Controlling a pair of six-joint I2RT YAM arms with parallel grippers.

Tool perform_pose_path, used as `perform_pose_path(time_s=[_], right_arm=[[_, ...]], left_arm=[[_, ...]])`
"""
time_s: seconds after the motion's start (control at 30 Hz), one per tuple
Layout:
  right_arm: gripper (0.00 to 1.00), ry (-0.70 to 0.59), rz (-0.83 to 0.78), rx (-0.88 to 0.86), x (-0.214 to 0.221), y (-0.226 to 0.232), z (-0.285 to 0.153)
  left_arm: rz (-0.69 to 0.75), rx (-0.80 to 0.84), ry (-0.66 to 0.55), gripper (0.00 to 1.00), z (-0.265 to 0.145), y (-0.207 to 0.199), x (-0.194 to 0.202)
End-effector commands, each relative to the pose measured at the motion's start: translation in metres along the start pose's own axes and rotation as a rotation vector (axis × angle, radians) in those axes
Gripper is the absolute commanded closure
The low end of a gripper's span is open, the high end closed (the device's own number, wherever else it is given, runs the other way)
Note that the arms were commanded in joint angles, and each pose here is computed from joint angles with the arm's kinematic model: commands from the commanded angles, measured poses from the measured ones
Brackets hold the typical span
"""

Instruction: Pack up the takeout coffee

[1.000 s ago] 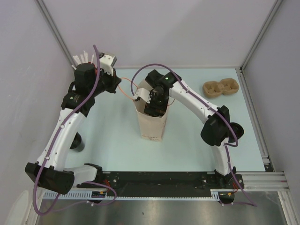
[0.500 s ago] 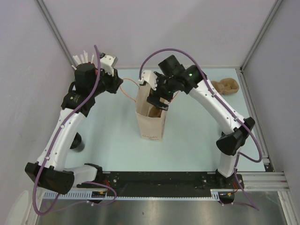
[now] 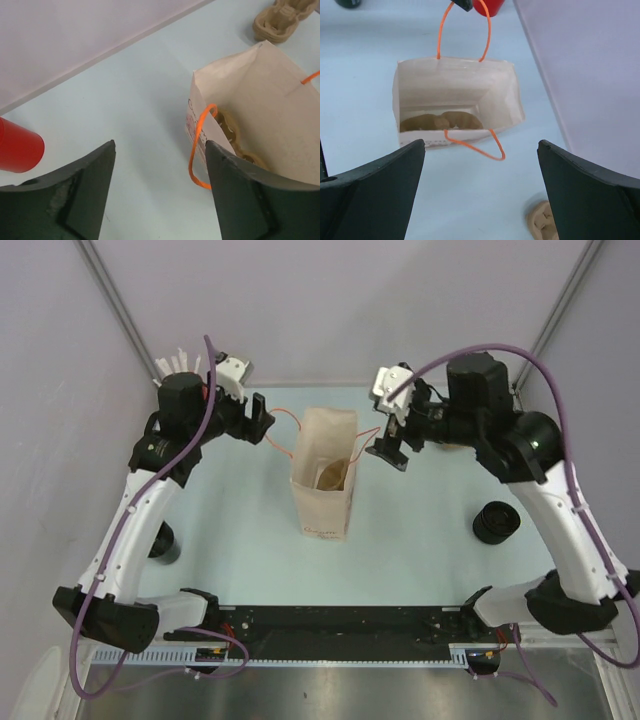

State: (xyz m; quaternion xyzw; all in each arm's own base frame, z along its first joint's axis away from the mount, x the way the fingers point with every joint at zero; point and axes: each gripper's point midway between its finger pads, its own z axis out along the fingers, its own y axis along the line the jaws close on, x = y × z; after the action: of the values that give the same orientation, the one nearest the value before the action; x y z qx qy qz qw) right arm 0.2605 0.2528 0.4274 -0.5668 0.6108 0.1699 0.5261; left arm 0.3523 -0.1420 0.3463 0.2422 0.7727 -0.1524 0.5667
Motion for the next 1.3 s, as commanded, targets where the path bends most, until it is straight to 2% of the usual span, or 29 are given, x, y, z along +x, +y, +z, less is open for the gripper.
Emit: perform_pose_path(time_s=[0.0, 0.03, 0.07, 0.23, 0.37, 0.57, 0.7, 0.77, 0.83, 1.03, 1.07, 1.13, 1.17, 1.23, 1.27], right_arm=[[0.00, -0.029, -0.085, 0.047, 0.009, -0.002, -0.012], [0.00, -0.012, -0.092, 0.053, 0.023, -0.002, -0.005], [0.00, -0.021, -0.115, 0.075, 0.024, -0.002, -0.012], [0.00, -0.035, -0.196, 0.174, 0.037, -0.015, -0.006], [0.02, -0.055, -0.223, 0.216, 0.040, -0.023, -0.001], [0.10, -0.076, -0.250, 0.222, 0.036, -0.031, 0.011], [0.19, -0.059, -0.252, 0.205, 0.042, -0.032, 0.022], [0.28, -0.056, -0.258, 0.189, 0.045, -0.030, 0.026], [0.31, -0.052, -0.260, 0.164, 0.047, -0.026, 0.031], [0.48, -0.038, -0.268, 0.124, 0.051, -0.018, 0.040], [0.53, -0.038, -0.267, 0.123, 0.052, -0.019, 0.041], [0.62, -0.040, -0.265, 0.111, 0.052, -0.016, 0.043], [0.72, -0.038, -0.261, 0.105, 0.054, -0.016, 0.045], [0.86, -0.039, -0.261, 0.092, 0.053, -0.012, 0.047], [0.89, -0.042, -0.260, 0.091, 0.052, -0.011, 0.047]], left_arm=[[0.060, 0.089, -0.058, 0.17, -0.014, -0.016, -0.033], [0.070, 0.138, -0.051, 0.07, -0.015, -0.024, -0.032], [0.071, 0.165, -0.037, 0.06, -0.014, -0.028, -0.029], [0.065, 0.259, -0.011, 0.06, -0.015, -0.043, -0.025], [0.063, 0.246, 0.012, 0.06, -0.011, -0.040, -0.017], [0.058, 0.248, 0.034, 0.12, -0.006, -0.039, -0.010], [0.054, 0.244, 0.047, 0.20, -0.002, -0.038, -0.007], [0.053, 0.244, 0.051, 0.23, 0.000, -0.037, -0.006], [0.053, 0.241, 0.056, 0.26, 0.002, -0.036, -0.005], [0.046, 0.246, 0.071, 0.46, 0.012, -0.034, -0.004], [0.048, 0.247, 0.070, 0.54, 0.013, -0.034, -0.006], [0.050, 0.248, 0.068, 0.61, 0.014, -0.034, -0.011], [0.050, 0.250, 0.070, 0.67, 0.016, -0.034, -0.011], [0.053, 0.248, 0.069, 0.75, 0.018, -0.033, -0.015], [0.051, 0.247, 0.071, 0.78, 0.019, -0.032, -0.016]])
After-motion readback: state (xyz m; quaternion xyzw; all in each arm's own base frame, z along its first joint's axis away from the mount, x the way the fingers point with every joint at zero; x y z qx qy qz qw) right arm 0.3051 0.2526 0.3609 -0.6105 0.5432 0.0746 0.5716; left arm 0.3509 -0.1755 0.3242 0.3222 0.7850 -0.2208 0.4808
